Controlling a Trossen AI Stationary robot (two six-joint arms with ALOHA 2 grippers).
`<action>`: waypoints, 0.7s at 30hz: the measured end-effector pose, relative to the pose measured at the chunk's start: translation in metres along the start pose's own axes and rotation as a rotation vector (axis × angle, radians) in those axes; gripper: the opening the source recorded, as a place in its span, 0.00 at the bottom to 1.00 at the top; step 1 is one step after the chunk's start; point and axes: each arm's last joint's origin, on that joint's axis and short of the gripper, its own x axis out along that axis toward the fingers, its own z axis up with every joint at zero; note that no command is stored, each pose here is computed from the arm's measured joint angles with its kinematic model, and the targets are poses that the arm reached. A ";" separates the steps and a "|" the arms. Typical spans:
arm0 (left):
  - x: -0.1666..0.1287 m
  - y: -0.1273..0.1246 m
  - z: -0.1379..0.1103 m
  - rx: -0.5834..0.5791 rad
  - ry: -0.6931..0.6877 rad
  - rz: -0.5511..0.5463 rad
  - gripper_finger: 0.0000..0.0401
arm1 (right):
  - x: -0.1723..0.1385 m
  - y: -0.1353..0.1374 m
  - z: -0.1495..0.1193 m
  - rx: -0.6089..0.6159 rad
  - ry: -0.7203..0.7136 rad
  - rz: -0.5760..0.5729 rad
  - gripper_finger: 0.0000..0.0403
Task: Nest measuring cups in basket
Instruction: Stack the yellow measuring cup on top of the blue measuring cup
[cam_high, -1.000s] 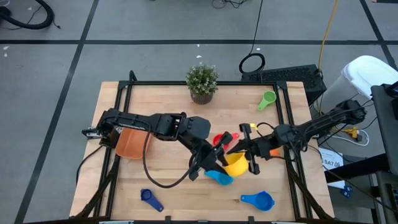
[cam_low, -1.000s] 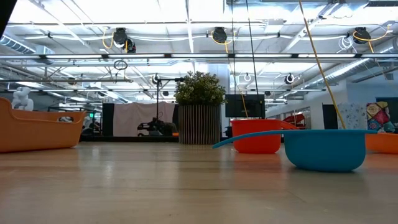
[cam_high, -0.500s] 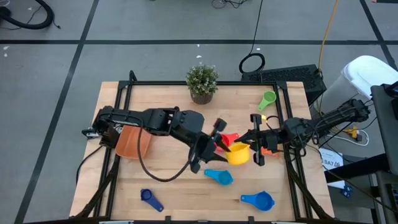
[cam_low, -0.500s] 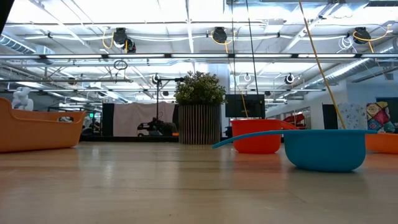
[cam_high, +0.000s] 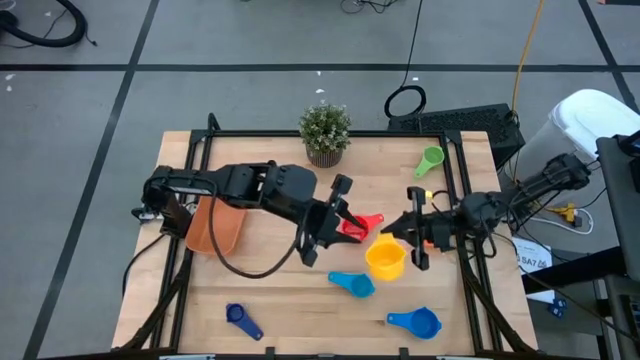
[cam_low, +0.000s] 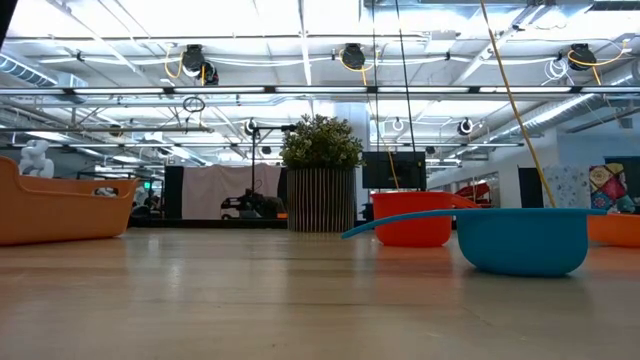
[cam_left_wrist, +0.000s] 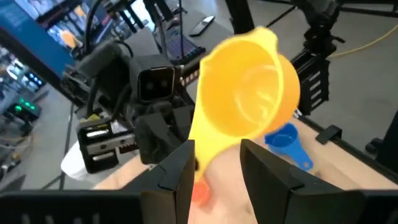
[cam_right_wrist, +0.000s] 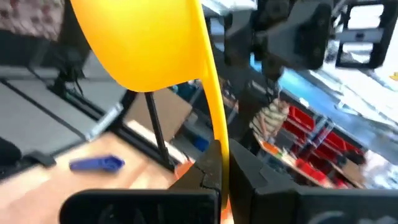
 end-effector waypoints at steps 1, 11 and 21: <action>0.000 0.000 -0.001 -0.011 0.013 0.000 0.33 | -0.001 0.002 -0.001 -0.021 0.037 -0.022 0.00; 0.000 0.000 -0.011 -0.072 0.106 -0.008 0.33 | -0.012 0.035 -0.012 -0.398 0.450 -0.135 0.00; -0.001 -0.001 -0.017 -0.106 0.197 0.036 0.33 | -0.034 0.067 -0.018 -0.388 0.535 0.034 0.00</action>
